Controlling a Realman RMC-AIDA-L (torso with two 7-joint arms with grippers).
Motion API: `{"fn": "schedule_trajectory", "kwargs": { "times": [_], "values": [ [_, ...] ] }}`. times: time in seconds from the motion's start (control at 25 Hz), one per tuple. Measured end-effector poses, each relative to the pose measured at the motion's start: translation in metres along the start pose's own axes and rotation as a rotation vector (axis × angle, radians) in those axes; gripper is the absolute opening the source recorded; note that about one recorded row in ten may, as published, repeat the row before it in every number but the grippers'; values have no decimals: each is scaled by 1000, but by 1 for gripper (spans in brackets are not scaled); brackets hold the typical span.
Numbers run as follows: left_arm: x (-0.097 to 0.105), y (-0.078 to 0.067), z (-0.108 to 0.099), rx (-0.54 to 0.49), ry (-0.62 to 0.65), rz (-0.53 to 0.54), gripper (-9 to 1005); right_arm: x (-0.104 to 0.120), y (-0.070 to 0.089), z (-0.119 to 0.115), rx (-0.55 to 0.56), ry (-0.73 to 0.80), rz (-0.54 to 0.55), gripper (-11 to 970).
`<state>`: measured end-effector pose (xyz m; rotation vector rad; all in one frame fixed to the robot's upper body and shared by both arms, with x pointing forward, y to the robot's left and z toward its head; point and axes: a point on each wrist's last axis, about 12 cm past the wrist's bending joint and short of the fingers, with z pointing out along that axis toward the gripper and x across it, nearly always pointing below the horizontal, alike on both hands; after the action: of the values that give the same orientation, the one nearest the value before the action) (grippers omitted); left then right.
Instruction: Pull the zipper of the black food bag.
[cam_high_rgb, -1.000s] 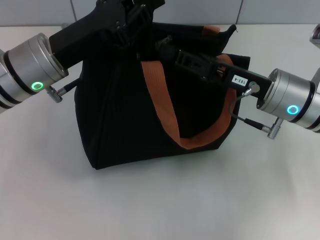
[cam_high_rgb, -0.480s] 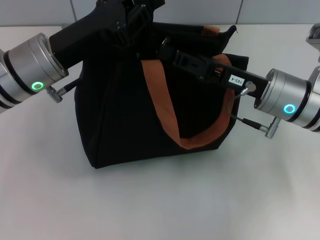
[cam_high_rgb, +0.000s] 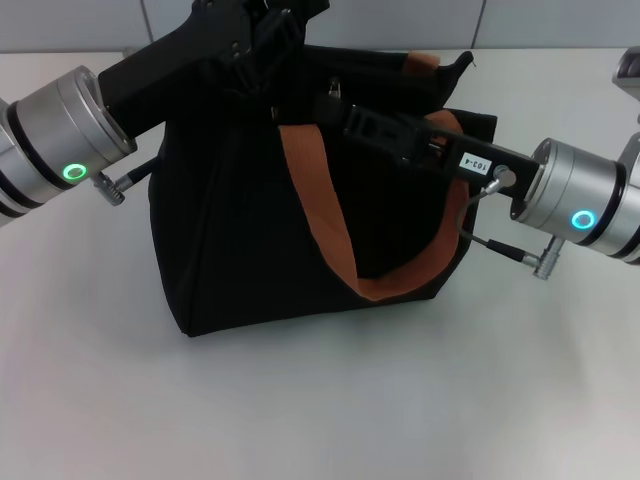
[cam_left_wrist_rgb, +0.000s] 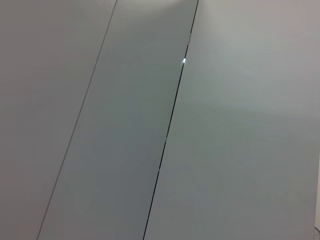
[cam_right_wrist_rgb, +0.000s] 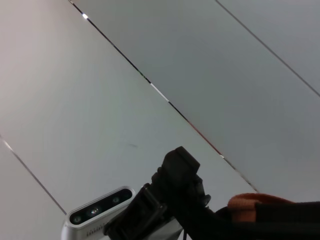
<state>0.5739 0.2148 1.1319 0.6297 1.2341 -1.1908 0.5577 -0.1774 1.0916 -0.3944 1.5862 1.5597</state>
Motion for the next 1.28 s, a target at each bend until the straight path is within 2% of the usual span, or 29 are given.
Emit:
{"fn": "schedule_trajectory", "kwargs": {
  "times": [0.24, 1.28],
  "values": [
    [0, 0, -1, -2, 0, -1, 28, 0, 1, 1, -8, 0, 5, 322],
    [1, 0, -1, -6, 2, -2, 28, 2, -7, -3, 63, -15, 57, 310]
  ]
}}
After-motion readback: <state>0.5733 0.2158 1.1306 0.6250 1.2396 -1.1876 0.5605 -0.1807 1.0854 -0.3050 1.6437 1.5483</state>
